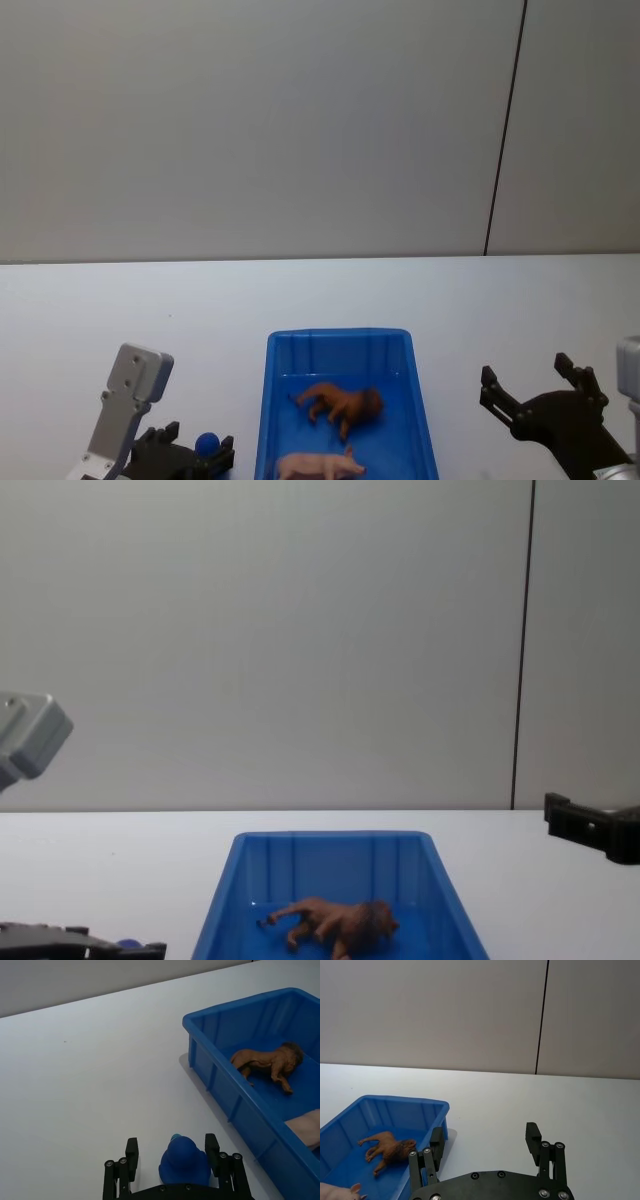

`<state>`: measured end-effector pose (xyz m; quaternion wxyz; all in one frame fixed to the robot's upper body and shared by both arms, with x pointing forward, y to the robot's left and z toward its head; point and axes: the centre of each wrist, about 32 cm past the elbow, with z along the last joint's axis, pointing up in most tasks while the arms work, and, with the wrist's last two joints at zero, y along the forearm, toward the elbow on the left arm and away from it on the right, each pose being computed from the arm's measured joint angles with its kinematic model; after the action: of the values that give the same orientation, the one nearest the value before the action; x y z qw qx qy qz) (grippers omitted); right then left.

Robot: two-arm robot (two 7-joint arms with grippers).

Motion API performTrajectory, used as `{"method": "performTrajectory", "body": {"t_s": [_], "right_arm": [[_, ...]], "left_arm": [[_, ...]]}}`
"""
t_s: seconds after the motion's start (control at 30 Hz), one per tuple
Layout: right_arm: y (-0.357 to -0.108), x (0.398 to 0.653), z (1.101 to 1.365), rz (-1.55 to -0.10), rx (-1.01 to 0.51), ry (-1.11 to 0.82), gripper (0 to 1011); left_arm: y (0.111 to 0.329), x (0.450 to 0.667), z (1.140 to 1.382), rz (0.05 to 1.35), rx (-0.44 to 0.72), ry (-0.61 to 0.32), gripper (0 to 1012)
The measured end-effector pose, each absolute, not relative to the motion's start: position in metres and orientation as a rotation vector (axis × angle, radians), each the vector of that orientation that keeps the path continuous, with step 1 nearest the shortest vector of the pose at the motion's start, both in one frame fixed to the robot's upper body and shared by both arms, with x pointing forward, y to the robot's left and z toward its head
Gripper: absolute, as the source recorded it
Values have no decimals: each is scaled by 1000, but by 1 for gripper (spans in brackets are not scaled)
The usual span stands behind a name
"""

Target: Pick up the two dolls from the table and place them into the box.

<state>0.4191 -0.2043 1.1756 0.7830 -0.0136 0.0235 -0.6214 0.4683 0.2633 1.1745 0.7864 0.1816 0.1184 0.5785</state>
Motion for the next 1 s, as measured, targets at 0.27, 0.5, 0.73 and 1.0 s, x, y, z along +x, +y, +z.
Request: {"method": "performTrajectory", "body": {"t_s": [0.27, 0.5, 0.73, 1.0], "right_arm": [[-204, 419, 1176, -1341, -29, 51, 1001], [-204, 419, 1176, -1341, -29, 51, 1001], [-204, 419, 1176, -1341, -29, 51, 1001], [-204, 419, 1176, -1341, -29, 51, 1001]], "left_arm": [[264, 469, 1171, 1229, 396, 271, 646], [264, 468, 1170, 1225, 397, 273, 413], [263, 468, 1172, 1225, 385, 254, 259], [262, 469, 1181, 1219, 339, 197, 208]]}}
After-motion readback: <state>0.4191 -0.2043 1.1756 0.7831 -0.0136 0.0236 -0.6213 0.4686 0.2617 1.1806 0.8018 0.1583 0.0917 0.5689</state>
